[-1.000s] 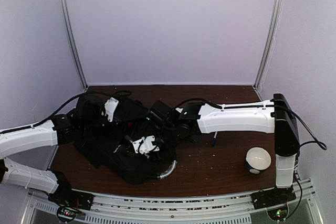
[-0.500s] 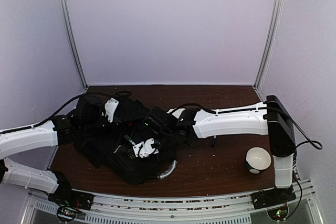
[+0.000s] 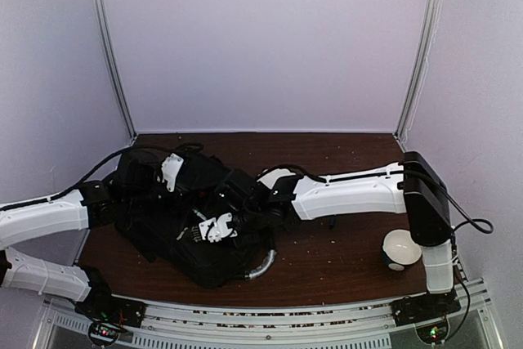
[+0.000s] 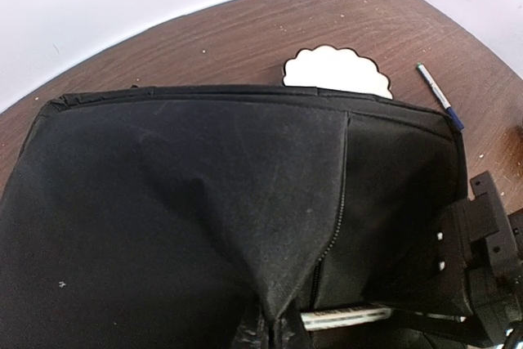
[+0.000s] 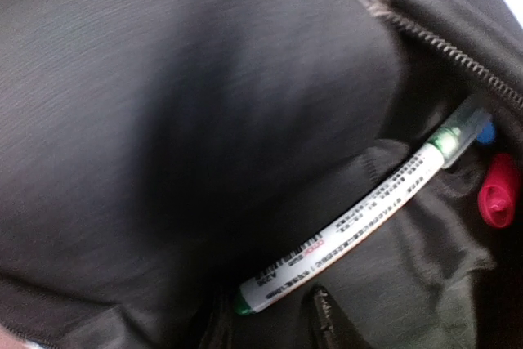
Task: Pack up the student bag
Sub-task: Adjust the pen in the second largest pocket of the bag.
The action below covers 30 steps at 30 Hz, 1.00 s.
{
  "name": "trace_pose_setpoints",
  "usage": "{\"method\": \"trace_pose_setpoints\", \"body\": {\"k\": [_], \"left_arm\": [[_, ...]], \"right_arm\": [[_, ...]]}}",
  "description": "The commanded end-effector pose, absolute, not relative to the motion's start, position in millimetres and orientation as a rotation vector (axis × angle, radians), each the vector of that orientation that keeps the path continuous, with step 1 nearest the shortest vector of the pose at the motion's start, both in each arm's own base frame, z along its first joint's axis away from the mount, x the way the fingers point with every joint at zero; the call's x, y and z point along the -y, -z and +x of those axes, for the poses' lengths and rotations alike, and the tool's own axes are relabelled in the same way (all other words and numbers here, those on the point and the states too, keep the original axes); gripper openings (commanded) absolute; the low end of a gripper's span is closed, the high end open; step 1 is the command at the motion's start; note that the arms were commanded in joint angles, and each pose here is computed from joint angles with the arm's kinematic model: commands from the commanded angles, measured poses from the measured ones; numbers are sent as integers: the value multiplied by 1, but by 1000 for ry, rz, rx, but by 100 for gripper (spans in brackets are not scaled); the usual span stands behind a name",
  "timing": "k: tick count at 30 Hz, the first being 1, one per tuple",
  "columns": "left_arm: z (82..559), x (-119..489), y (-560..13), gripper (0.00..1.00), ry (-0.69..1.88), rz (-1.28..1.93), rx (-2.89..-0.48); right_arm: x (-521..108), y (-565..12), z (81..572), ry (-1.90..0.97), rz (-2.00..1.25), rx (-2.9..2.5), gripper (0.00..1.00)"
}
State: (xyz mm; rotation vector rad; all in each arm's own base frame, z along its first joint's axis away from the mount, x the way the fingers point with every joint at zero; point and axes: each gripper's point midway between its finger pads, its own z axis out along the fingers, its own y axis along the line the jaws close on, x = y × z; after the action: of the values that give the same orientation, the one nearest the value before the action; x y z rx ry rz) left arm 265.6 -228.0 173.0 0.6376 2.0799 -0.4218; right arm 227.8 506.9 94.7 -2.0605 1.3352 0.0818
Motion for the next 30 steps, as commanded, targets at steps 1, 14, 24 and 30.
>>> {"method": "trace_pose_setpoints", "body": {"k": [1, 14, 24, 30], "left_arm": [[270, 240, -211, 0, 506, 605, -1935], [268, 238, -213, 0, 506, 600, -1928], [267, 228, -226, 0, 434, 636, -1900], [266, 226, -230, 0, 433, 623, -1897]], "right_arm": [[-527, -110, 254, 0, -1912, -1339, 29], [-551, -115, 280, 69, -1775, -1278, 19], [-560, -129, 301, 146, -1570, -1195, 4], [-560, -156, 331, 289, -1304, -1196, 32]]}}
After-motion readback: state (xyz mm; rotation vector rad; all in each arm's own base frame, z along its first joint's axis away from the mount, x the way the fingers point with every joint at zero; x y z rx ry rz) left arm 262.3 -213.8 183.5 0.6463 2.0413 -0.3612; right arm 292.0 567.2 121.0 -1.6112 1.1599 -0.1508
